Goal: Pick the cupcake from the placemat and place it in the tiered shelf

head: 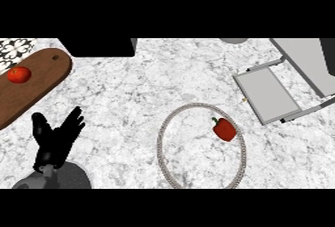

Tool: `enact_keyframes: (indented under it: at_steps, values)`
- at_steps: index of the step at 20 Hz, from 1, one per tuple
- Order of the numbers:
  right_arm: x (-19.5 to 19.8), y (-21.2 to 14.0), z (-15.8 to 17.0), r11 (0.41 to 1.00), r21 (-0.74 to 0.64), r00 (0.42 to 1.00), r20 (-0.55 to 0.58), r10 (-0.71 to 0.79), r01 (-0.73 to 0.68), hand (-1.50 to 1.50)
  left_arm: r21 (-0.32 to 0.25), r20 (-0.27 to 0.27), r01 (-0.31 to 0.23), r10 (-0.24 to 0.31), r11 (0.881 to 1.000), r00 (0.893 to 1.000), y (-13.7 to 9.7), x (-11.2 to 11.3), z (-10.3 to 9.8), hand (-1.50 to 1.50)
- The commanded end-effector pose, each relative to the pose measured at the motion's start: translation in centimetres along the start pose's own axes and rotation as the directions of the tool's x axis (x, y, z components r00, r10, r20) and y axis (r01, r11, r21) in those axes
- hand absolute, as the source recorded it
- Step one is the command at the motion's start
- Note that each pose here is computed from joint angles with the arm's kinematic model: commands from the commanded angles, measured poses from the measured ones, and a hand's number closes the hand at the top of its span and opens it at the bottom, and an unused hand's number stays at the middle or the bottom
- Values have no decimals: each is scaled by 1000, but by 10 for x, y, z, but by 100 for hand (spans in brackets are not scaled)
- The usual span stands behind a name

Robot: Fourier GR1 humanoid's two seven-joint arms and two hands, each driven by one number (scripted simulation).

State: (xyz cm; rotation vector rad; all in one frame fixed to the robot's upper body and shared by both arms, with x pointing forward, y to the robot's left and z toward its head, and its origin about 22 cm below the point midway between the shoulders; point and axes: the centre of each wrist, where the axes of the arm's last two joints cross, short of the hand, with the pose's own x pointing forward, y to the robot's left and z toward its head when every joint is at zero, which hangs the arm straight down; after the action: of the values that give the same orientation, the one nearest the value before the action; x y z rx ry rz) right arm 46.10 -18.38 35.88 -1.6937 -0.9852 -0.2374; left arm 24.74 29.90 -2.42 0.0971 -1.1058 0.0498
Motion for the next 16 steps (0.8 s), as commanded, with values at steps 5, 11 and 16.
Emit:
enact_keyframes:
  at_steps: [5, 11, 16]
  values:
    - [-31, 1, -49, 992, 100, 974, -203, 99, -80, 150, 0, 4, 4, -4, 1000, 1000, 2, -2, 2, 0]
    - [-53, 27, -37, 983, 118, 973, -167, 160, -141, 150, 8, -13, -5, 5, 1000, 1000, 10, -7, 2, 0]
    - [-94, 40, -73, 988, 84, 971, -190, 145, -131, 150, 11, 22, 5, -5, 1000, 1000, -10, -6, 5, 0]
